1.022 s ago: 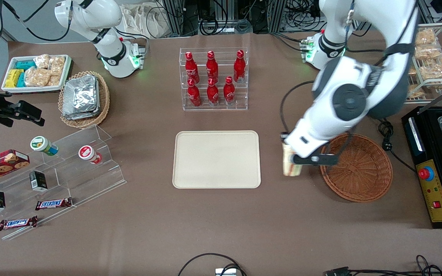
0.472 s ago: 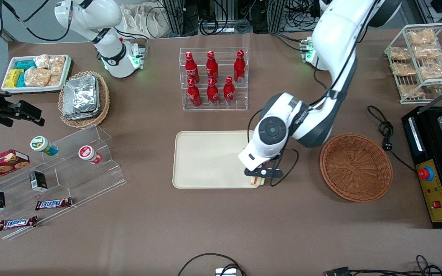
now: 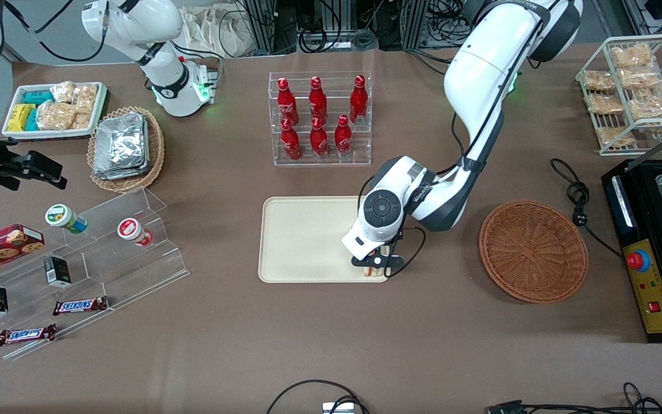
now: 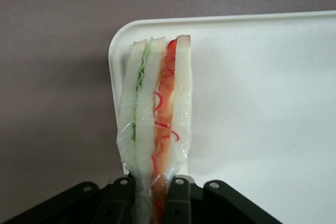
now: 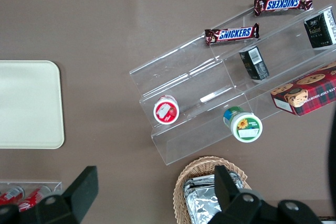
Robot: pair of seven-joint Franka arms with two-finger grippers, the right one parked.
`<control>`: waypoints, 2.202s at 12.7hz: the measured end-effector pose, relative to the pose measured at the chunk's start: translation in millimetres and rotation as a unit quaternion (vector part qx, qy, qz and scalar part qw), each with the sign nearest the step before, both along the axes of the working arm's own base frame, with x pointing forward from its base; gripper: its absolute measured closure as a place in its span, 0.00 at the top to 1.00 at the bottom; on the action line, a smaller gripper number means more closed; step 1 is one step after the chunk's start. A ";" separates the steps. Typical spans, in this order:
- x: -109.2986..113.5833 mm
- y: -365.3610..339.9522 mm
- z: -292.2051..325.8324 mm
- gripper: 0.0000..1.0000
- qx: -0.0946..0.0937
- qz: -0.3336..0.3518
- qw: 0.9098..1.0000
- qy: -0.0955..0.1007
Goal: Place sandwich from basket to tray
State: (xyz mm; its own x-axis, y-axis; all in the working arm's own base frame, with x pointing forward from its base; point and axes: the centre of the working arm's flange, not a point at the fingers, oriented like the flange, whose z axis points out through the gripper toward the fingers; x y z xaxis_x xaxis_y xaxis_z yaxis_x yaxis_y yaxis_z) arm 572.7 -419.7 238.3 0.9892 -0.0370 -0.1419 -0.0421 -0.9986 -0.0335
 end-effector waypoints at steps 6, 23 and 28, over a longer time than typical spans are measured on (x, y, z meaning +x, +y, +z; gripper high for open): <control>-3.8 -3.2 -8.5 0.33 0.006 0.015 1.000 0.004; 40.6 179.6 231.3 1.00 -0.033 0.054 0.993 -0.102; -9.1 305.1 303.2 1.00 -0.006 0.090 0.992 -0.086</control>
